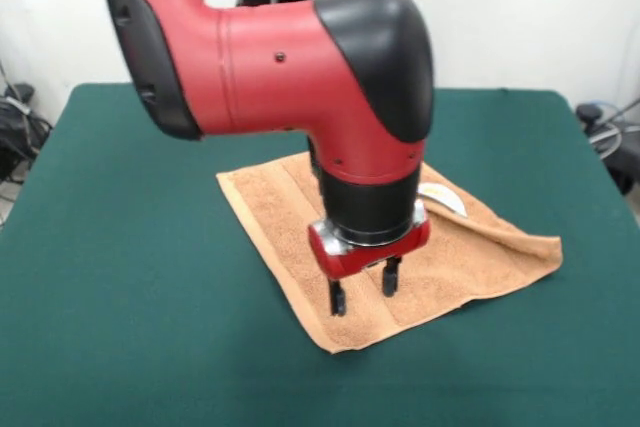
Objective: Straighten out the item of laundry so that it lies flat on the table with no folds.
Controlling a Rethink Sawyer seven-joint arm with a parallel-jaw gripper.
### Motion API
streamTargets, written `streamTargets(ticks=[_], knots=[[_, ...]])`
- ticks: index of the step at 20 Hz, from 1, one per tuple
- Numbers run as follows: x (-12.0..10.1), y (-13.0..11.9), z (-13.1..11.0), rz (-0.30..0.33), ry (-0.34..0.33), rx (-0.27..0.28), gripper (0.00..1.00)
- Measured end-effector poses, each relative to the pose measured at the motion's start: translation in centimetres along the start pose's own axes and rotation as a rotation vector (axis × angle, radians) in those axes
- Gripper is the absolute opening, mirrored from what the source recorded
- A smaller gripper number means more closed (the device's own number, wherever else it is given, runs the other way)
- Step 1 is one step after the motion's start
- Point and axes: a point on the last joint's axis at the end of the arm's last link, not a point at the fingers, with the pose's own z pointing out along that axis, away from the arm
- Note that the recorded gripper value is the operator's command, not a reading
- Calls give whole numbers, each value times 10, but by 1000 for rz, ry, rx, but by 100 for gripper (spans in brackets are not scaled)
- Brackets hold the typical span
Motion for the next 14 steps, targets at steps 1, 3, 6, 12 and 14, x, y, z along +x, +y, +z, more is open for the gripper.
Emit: streamTargets(ticks=[1, 3, 6, 12, 14], knots=[[0, 3, 1, -7, 3, 1, 100], [0, 11, 3, -21, 9, 1, 100], [3, 17, 8, -33, 5, 1, 100], [10, 30, 21, -76, -48, 28, 100], [12, 33, 25, -87, -65, 34, 100]])
